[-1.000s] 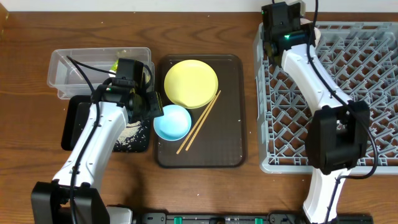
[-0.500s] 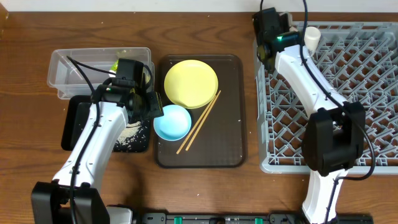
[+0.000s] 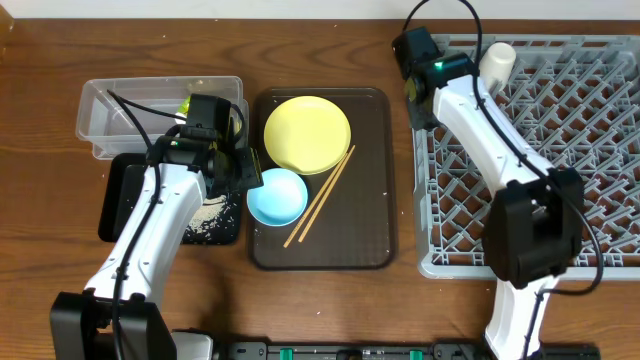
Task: Sort waste into correct bins and load items into the dishwasher rack
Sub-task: 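Reach the right gripper to the yellow plate and grasp its edge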
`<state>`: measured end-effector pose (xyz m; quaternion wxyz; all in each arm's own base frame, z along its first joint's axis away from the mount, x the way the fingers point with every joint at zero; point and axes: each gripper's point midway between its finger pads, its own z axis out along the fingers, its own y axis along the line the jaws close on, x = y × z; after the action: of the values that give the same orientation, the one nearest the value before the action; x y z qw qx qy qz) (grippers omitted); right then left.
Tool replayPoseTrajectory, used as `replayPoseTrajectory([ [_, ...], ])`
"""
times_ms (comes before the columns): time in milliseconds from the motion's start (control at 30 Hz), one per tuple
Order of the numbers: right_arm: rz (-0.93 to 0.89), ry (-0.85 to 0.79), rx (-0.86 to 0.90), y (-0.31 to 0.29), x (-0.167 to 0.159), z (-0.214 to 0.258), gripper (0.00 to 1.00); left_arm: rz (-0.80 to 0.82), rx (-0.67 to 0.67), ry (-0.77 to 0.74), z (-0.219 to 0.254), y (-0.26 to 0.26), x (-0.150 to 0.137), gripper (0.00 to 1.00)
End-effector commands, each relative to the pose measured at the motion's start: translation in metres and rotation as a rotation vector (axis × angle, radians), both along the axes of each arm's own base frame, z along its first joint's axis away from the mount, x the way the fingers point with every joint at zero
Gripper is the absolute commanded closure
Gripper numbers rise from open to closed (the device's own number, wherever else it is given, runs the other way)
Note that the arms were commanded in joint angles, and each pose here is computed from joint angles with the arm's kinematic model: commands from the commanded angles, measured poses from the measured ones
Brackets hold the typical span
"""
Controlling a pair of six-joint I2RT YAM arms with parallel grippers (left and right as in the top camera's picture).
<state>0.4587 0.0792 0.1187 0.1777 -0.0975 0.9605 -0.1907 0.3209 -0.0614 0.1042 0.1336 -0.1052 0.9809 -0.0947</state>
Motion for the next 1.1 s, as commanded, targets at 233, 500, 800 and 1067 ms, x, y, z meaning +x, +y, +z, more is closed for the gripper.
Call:
replayPoseTrajectory([
  [233, 0.217, -0.109, 0.529, 0.095, 0.0, 0.065, 0.39, 0.007, 0.002, -0.02, 0.007, 0.002, 0.003, 0.41],
  [500, 0.284, -0.018, 0.603, 0.139, 0.002, 0.02, 0.4, 0.111, 0.054, -0.001, 0.004, 0.016, 0.0, 0.32],
  [800, 0.274, 0.063, 0.57, 0.165, 0.008, -0.056, 0.52, 0.11, 0.054, 0.003, 0.004, 0.016, 0.0, 0.32],
  [1067, 0.204, 0.125, 0.556, 0.169, 0.005, -0.104, 0.66, 0.11, 0.055, 0.002, 0.004, 0.016, 0.0, 0.31],
])
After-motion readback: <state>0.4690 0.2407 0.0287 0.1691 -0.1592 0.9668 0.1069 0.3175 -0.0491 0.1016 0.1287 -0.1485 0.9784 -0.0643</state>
